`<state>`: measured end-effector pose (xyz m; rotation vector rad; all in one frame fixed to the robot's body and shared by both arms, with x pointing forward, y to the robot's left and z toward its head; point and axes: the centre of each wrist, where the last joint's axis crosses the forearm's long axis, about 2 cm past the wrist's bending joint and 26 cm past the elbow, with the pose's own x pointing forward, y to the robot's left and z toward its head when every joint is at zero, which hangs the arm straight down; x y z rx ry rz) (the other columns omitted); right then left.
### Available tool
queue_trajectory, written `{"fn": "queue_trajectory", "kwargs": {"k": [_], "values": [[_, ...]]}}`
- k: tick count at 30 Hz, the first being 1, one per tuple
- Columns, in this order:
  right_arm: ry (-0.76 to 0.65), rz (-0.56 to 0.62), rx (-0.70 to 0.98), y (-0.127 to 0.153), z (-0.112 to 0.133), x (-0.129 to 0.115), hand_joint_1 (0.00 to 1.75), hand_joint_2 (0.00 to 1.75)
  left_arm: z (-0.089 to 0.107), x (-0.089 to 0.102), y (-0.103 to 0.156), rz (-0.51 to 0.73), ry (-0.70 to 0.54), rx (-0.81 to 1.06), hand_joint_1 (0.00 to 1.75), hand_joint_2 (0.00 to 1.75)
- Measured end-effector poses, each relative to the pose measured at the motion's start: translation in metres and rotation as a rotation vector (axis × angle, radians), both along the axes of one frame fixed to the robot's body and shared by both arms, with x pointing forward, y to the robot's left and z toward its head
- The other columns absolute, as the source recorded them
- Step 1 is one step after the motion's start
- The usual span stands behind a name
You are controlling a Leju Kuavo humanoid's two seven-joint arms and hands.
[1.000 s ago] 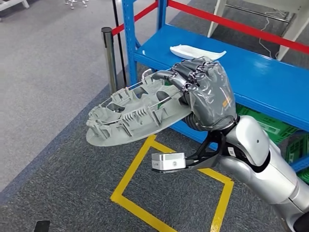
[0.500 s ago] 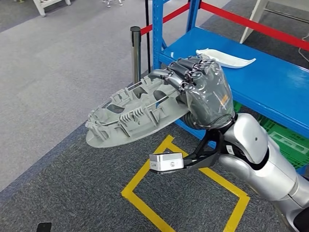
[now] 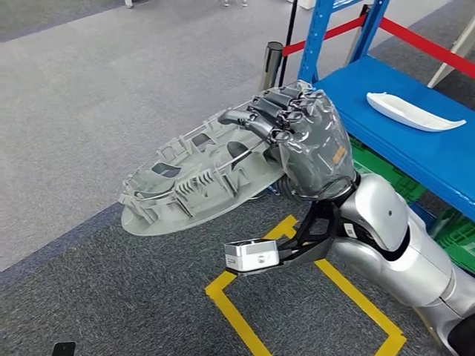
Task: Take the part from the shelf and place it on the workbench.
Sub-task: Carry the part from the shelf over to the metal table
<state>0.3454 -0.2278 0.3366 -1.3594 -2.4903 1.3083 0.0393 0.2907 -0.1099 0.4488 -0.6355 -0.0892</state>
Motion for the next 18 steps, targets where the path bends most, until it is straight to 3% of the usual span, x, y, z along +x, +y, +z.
{"fn": "queue_trajectory", "kwargs": {"k": [18], "values": [[-0.006, -0.006, 0.032, -0.0023, -0.0032, -0.0011, 1.75, 1.75, 0.0002, 0.0011, 0.0019, -0.001, 0.010, 0.011, 0.00, 1.75]]}}
